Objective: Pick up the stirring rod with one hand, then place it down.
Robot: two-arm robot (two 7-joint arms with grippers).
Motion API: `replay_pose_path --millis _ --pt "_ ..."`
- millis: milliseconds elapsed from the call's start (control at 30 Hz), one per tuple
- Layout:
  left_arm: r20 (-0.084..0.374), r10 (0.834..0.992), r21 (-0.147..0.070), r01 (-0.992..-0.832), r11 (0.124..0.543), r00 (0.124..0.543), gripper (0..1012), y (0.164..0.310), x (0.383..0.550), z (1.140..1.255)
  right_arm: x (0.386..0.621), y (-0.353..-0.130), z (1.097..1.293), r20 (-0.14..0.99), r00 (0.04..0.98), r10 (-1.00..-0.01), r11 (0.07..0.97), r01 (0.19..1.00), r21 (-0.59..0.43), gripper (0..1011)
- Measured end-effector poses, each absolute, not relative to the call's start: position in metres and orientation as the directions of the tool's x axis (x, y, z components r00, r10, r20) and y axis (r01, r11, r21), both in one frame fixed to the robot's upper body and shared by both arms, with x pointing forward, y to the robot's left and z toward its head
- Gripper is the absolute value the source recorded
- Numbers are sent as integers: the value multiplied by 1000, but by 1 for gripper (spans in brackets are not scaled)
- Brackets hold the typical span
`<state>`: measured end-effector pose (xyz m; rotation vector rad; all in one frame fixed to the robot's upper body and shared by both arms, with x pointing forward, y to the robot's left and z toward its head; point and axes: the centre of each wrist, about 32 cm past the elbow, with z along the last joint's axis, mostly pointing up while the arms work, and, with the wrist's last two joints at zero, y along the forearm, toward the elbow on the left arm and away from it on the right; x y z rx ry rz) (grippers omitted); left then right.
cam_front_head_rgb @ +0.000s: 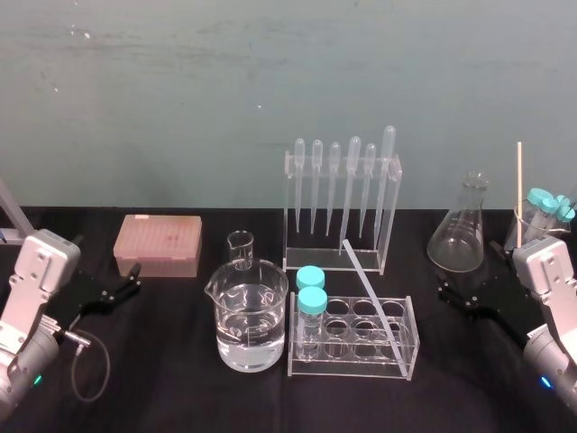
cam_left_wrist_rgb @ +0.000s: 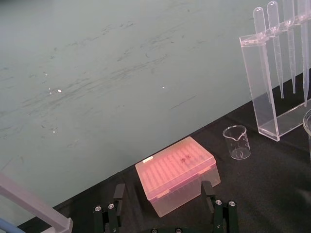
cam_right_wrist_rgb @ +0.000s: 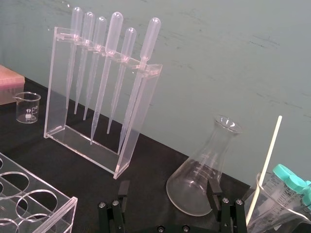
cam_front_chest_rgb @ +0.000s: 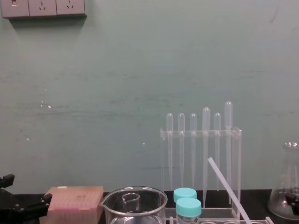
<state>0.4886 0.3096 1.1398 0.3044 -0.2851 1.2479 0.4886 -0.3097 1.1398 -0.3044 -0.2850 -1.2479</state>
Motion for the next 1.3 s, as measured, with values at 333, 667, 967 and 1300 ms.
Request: replay_pose_path --millis 333,667,967,1300 --pt "374 880 70 -955 287 292 1000 310 489 1140 489 -310 1140 374 292 -880 287 955 -70 1000" --pt "374 880 70 -955 287 292 1000 310 489 1140 489 -310 1140 374 292 -880 287 955 -70 1000" --pt "374 880 70 -955 287 292 1000 310 489 1140 489 -310 1140 374 292 -880 287 955 -70 1000" --pt "374 880 70 -955 287 292 1000 310 489 1140 489 -310 1140 374 292 -880 287 955 -70 1000"
